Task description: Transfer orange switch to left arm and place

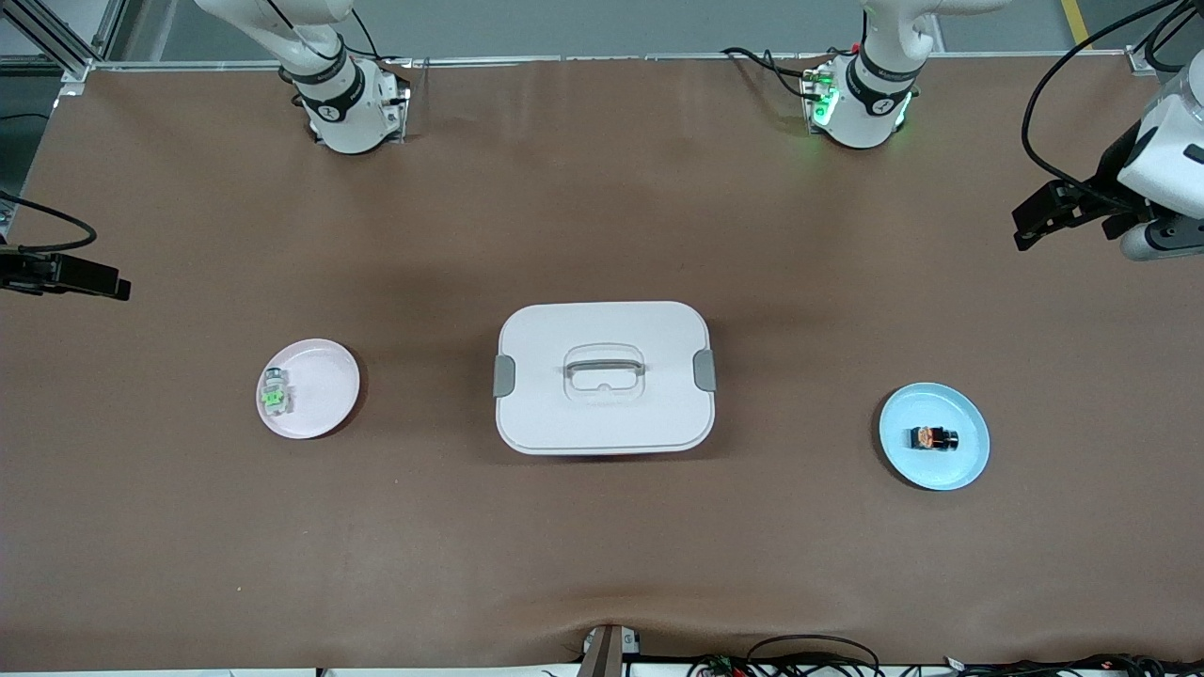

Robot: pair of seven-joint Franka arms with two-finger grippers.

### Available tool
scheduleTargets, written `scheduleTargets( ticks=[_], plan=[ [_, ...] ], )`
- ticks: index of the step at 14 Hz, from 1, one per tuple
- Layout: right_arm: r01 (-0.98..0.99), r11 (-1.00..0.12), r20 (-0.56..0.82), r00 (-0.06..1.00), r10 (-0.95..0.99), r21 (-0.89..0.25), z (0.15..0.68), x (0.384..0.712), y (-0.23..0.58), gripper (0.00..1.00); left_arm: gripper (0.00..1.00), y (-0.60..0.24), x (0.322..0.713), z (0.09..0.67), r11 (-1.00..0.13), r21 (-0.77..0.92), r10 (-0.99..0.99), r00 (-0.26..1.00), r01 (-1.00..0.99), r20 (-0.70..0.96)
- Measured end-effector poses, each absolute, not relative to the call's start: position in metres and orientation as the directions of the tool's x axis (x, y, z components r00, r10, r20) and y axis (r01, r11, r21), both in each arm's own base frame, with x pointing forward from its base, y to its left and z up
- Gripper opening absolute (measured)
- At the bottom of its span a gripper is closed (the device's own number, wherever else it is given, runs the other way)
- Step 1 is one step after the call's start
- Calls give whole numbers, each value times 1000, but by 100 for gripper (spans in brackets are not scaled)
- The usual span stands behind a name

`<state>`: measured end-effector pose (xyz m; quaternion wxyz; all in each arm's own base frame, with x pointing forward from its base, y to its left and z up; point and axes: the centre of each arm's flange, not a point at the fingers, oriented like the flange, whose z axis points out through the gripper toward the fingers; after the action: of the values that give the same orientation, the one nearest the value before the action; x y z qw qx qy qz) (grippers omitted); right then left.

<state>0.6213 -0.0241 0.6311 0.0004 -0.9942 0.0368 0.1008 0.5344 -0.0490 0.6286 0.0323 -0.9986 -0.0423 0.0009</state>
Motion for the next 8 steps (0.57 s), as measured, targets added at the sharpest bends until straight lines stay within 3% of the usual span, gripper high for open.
scheduleTargets(
  ticks=[8],
  plan=[
    [-79,-997,-196,978,-74,-17,633,621,-27,100,100,-51,515,635,-995,-65,83,994,78,-69]
  ],
)
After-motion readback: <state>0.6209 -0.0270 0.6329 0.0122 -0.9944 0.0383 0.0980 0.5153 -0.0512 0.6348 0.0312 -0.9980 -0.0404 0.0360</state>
